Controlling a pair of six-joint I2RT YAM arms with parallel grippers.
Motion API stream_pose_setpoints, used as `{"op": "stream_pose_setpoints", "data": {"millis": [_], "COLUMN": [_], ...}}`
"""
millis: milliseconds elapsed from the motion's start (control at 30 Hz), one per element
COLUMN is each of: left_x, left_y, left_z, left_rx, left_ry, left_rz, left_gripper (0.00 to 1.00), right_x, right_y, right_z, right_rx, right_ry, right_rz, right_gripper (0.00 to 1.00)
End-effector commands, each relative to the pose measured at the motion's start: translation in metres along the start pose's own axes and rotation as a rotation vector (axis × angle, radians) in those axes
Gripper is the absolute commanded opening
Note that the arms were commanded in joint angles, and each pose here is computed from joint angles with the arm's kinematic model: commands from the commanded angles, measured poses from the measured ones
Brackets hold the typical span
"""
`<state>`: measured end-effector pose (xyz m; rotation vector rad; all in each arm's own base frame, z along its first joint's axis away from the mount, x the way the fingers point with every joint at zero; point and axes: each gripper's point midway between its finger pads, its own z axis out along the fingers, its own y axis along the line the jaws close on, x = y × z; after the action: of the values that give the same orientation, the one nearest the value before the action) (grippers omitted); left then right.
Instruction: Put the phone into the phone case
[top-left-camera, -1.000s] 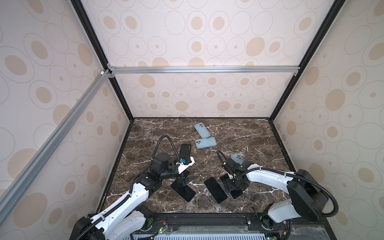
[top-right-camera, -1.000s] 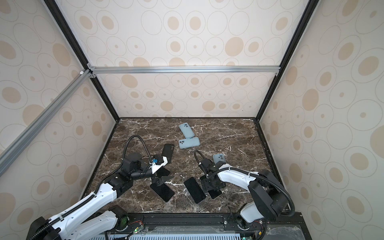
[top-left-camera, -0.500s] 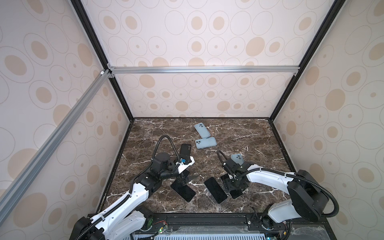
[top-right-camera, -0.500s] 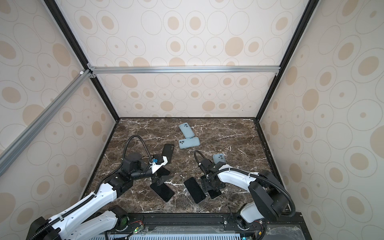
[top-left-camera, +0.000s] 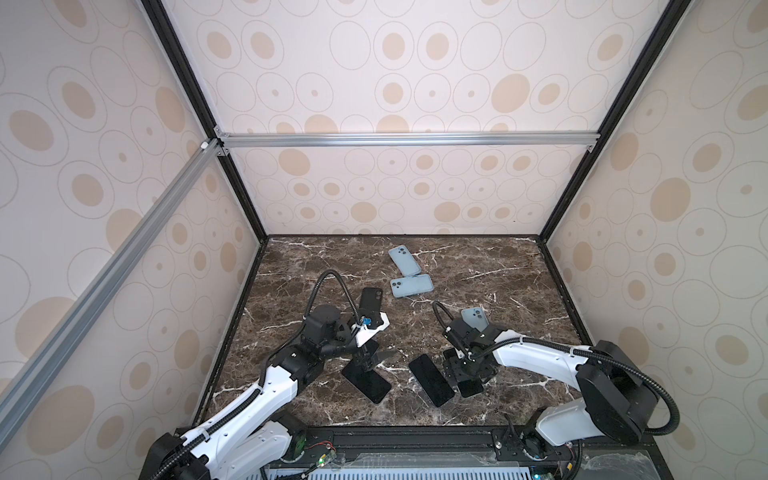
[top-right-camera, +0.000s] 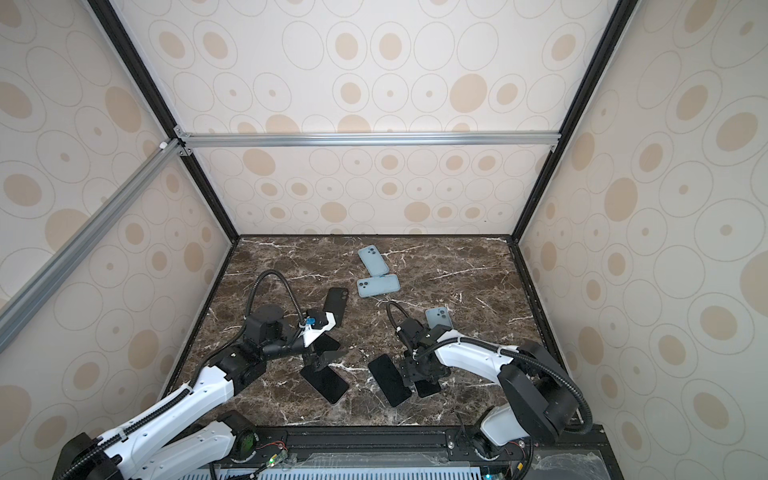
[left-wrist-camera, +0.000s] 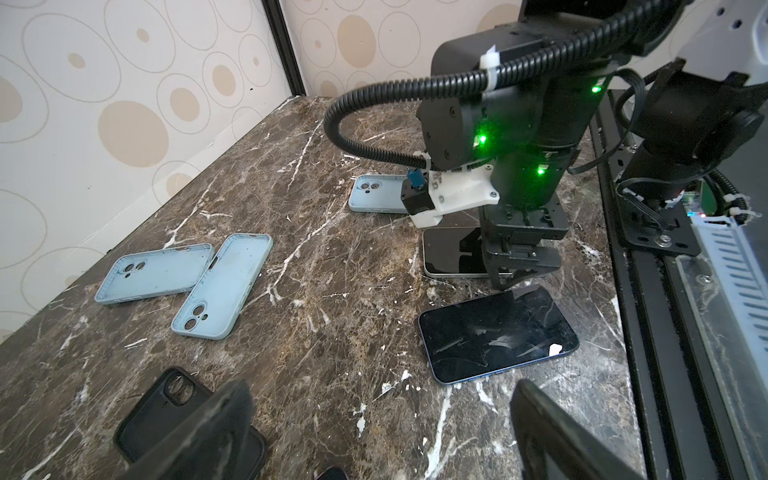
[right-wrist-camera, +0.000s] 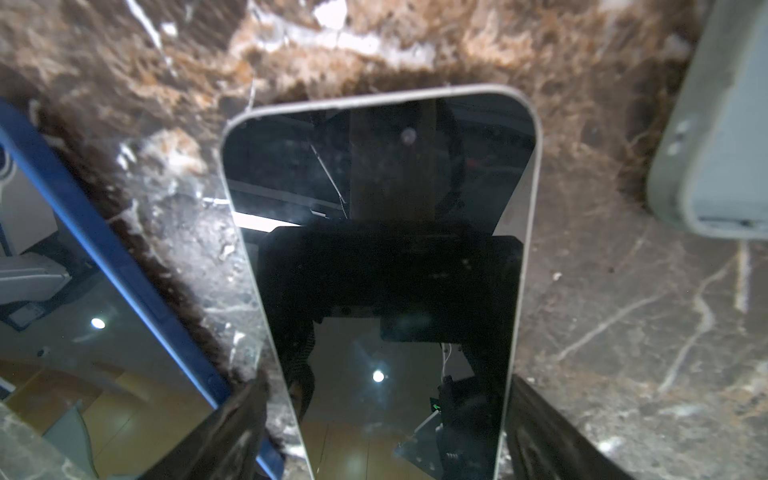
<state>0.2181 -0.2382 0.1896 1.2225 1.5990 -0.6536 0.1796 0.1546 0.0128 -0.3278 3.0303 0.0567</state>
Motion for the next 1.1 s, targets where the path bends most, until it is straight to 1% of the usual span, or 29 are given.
{"op": "stream_pose_setpoints", "data": {"millis": [0,33,167,300,467,600,733,833,967,1067], "left_x": [-0.006,-0.006,-0.006,-0.008,-0.019,-0.03,-0.046,-0.058,-0.064,-0.072], "left_y": [-0.001,0.0,0.001,0.007,0.021,0.031,0.045,0.055,0.066,0.062], "left_z": [0.0,0.0,0.0,0.0,0.002,0.006,0.013,0.023,0.042,0.055], "left_rx": [0.003,0.003,-0.003,-0.032,-0.082,-0.097,-0.12,-0.107,-0.078,-0.002], "left_ry": [-0.007,-0.006,-0.006,-0.003,-0.015,-0.032,-0.074,-0.096,-0.045,-0.018], "left_rz": [0.042,0.042,0.04,0.025,-0.045,-0.121,-0.247,-0.387,-0.6,-0.71], "left_gripper": [0.97,0.97,0.97,0.94,0.87,0.83,0.81,0.77,0.74,0.74], "right_x": [0.015,0.016,0.018,0.016,0.006,-0.002,-0.008,-0.012,-0.023,-0.037], "right_y": [-0.008,-0.008,-0.007,-0.008,-0.012,-0.011,-0.012,-0.014,-0.01,0.002], "right_z": [0.016,0.017,0.019,0.014,0.002,-0.008,-0.019,-0.03,-0.052,-0.075], "right_rx": [0.039,0.035,0.022,0.027,0.044,0.038,0.041,0.038,0.006,-0.055], "right_ry": [0.064,0.067,0.07,0.051,-0.008,-0.055,-0.096,-0.137,-0.224,-0.321], "right_rz": [0.004,0.005,0.009,0.008,0.01,-0.004,-0.023,-0.04,-0.08,-0.138], "right_gripper": [0.93,0.92,0.78,0.68,0.61,0.59,0.57,0.56,0.55,0.55]}}
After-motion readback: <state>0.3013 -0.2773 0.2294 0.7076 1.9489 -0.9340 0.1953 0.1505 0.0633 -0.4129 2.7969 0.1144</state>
